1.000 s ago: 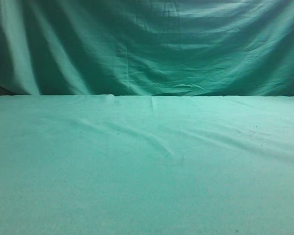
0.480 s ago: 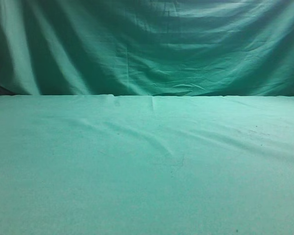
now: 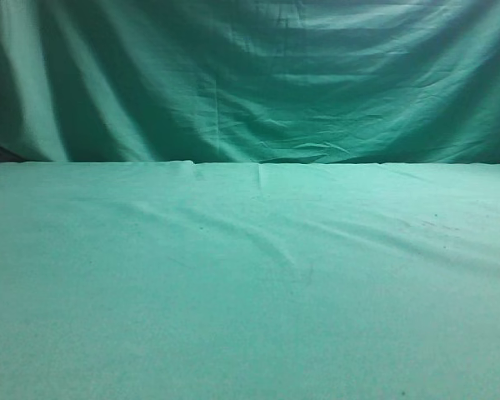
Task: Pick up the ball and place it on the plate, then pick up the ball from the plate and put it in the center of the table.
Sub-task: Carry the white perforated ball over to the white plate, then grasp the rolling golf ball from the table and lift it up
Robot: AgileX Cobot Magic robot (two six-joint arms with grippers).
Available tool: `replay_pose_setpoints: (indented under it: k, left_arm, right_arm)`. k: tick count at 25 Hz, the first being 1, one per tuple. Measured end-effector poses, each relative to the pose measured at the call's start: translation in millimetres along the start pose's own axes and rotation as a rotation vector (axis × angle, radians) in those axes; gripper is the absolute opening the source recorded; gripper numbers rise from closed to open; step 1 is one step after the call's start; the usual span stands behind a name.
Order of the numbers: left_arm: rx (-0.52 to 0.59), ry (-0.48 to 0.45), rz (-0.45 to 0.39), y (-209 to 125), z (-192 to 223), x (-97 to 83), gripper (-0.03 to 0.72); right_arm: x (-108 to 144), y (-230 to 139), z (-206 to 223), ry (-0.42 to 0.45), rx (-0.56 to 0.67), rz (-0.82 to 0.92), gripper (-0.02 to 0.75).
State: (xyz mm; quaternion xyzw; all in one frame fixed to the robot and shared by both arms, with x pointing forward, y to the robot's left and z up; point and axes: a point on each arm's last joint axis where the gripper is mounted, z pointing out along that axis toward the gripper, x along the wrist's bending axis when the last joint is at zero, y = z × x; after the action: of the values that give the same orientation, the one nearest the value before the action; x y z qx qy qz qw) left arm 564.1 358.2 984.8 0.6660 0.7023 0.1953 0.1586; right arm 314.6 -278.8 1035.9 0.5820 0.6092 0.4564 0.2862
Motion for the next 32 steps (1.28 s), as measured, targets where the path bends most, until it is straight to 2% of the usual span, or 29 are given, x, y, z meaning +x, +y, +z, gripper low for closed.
replay_pose_setpoints:
  k: [6, 7, 11, 12, 16, 18, 20, 24, 27, 32]
  left_arm:
    - [0.036, -0.006, -0.005, -3.4, 13.4, -0.3, 0.312]
    - [0.033, -0.009, -0.010, -3.1, 14.2, -0.5, 0.389]
    - [-0.001, -0.028, -0.032, 5.3, 12.2, -2.4, 0.616]
    - [-0.010, -0.036, -0.017, 10.0, 9.8, -5.5, 0.647]
    - [-0.051, -0.077, 0.060, 37.5, -7.5, -27.0, 0.644]
    - [-0.073, -0.107, 0.092, 56.1, -23.5, -40.3, 0.510]
    - [-0.073, -0.134, 0.123, 68.0, -37.4, -52.5, 0.416]
    - [-0.081, -0.191, 0.184, 88.4, -69.3, -75.0, 0.137]
    - [-0.114, -0.263, 0.245, 91.6, -91.2, -91.6, 0.000]
    - [-0.210, -0.364, 0.303, 87.5, -132.7, -109.0, 0.000]
  right_arm:
    - [-0.2, -1.8, 8.9, 0.003, 0.075, -0.016, 0.000]
    - [-0.3, -1.9, 10.3, 0.002, 0.083, -0.019, 0.000]
    - [-0.7, -3.8, 13.6, 0.001, 0.121, -0.027, 0.000]
    - [-0.7, -4.3, 13.7, 0.002, 0.127, -0.034, 0.000]
    - [0.2, -3.8, 12.4, 0.010, 0.145, -0.087, 0.000]
    - [1.6, 0.2, 10.3, 0.019, 0.160, -0.129, 0.000]
    - [3.9, 8.3, 5.4, 0.028, 0.160, -0.177, 0.000]
    - [6.8, 26.6, -7.3, 0.019, 0.151, -0.243, 0.000]
    - [6.7, 33.8, -15.5, -0.001, 0.178, -0.286, 0.000]
    - [4.1, 30.1, -21.4, -0.024, 0.273, -0.325, 0.000]
